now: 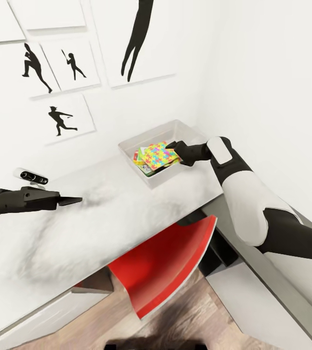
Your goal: Put all the toys in the child's room - the three board games (two on the bed and one on the table), the two jigsaw puzzles on the table, and the tennis ball on the table - inside the toy box on the table in the child's room.
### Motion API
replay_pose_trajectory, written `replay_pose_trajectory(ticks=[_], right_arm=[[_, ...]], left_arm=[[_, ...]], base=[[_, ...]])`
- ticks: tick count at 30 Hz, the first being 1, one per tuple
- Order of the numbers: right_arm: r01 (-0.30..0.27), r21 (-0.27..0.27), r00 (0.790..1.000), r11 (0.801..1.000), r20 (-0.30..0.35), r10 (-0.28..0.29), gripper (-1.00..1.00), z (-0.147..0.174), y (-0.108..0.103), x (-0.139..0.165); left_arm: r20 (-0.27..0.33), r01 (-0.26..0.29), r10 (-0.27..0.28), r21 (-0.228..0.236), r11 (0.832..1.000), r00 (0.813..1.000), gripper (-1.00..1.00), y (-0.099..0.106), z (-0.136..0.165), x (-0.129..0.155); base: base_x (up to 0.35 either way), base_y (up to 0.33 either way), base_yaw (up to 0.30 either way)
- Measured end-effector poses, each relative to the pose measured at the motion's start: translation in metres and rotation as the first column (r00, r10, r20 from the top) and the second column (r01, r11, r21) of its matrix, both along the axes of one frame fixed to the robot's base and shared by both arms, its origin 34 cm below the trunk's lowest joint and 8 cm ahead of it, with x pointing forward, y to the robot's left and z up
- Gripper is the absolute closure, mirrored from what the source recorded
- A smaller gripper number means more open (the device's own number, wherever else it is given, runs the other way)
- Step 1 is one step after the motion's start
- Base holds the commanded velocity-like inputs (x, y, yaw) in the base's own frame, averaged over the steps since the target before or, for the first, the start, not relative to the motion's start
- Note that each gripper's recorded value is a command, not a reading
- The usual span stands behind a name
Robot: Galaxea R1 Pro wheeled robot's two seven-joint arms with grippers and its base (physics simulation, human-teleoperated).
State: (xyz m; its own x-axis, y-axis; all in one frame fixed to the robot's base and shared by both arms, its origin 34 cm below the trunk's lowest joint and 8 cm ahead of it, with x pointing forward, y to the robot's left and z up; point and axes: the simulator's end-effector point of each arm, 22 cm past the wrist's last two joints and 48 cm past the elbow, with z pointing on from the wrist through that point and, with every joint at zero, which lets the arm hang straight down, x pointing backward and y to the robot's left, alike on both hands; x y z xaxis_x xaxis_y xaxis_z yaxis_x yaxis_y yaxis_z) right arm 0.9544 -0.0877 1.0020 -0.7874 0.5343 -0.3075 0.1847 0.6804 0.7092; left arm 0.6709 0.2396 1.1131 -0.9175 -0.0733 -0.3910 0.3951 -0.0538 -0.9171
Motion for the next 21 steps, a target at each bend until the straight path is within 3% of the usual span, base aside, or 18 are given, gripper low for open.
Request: replay_pose_trajectory(ticks=[21], right_arm=[[0.000, 0.000, 0.999, 1.000, 0.036, 0.000, -1.00, 0.029, 0.000, -0.001]], left_arm=[[0.033, 0.002, -0.002, 0.001, 1.000, 0.999, -1.00, -0.001, 0.019, -0.005]], base=[[-0.018, 0.000, 0.000]])
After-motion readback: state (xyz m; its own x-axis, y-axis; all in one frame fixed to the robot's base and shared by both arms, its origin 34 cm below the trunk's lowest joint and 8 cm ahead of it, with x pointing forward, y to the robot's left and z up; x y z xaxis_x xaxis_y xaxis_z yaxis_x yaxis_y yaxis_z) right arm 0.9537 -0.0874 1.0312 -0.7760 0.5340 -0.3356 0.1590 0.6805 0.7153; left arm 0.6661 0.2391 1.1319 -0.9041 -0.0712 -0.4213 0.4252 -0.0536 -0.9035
